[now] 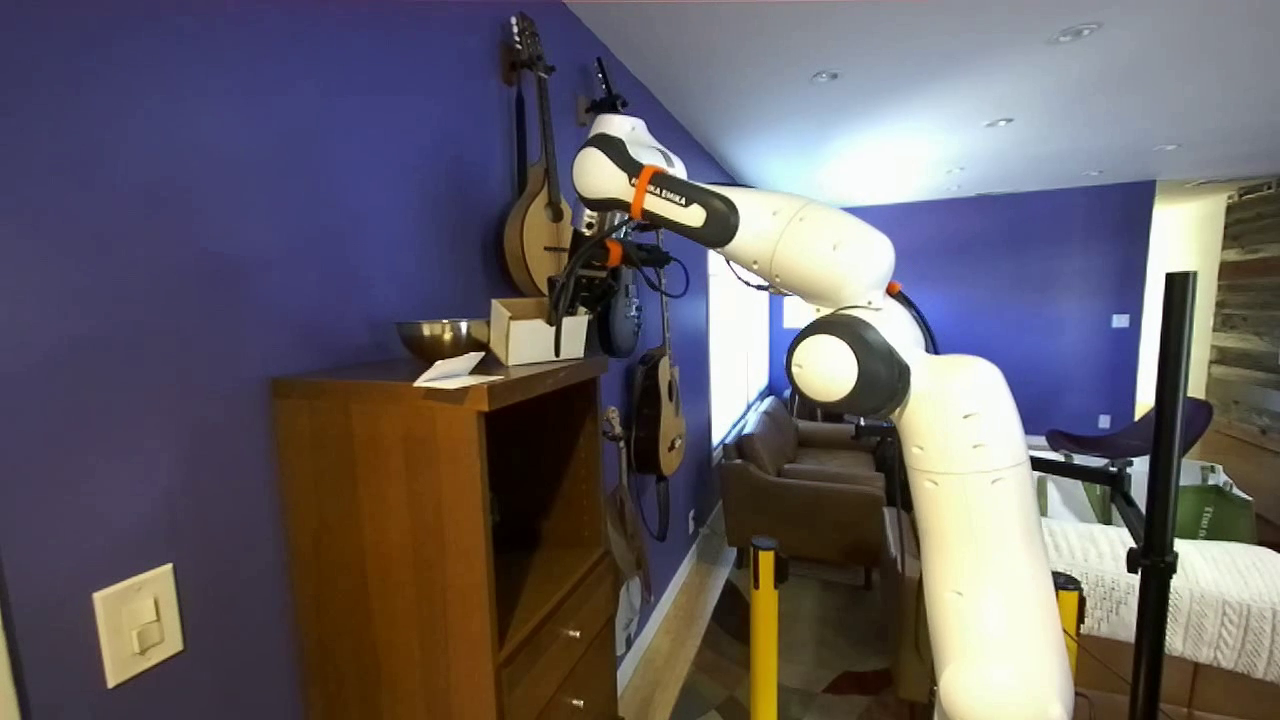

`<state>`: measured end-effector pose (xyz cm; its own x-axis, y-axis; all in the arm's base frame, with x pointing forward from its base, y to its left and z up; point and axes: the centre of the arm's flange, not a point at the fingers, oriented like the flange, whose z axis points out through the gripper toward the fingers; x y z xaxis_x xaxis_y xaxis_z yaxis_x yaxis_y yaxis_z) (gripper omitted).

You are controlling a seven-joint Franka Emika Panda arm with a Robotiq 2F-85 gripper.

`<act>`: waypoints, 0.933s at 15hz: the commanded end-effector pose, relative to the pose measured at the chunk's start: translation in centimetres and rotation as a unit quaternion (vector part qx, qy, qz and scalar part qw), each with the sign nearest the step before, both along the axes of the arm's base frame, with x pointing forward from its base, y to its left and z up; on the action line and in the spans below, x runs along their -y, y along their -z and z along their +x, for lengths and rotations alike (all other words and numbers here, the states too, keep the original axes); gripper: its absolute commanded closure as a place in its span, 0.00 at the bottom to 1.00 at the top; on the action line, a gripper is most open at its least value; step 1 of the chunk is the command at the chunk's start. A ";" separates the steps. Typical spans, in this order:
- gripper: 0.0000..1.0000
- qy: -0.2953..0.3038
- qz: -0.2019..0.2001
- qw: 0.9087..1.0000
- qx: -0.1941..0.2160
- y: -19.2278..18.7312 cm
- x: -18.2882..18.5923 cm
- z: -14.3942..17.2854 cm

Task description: Put the box on top of the shelf

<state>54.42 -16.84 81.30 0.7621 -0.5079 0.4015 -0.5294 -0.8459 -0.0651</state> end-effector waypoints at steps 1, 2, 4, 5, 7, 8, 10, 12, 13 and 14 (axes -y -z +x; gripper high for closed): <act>0.96 0.035 0.003 0.999 -0.013 -2.3 1.2 2.7; 0.96 0.044 0.005 0.999 -0.016 -2.3 1.5 2.9; 0.96 0.057 0.009 0.998 -0.021 -2.4 1.9 3.0; 0.59 0.061 0.011 0.998 -0.028 -2.4 1.9 2.9; 0.52 0.066 0.015 0.997 -0.037 -2.3 2.0 2.7; 0.45 0.068 0.017 0.997 -0.038 -2.2 2.0 2.7; 0.31 0.068 0.024 0.997 -0.037 -2.4 1.9 2.5; 0.17 0.069 0.032 0.997 -0.024 -3.1 1.6 1.9; 0.11 0.067 0.039 0.997 -0.015 -3.7 1.5 1.3; 0.03 0.068 0.045 0.997 -0.001 -4.7 1.6 0.4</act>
<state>54.72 -17.86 81.38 0.7108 -0.6166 0.3385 -0.6355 -0.7692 -0.0668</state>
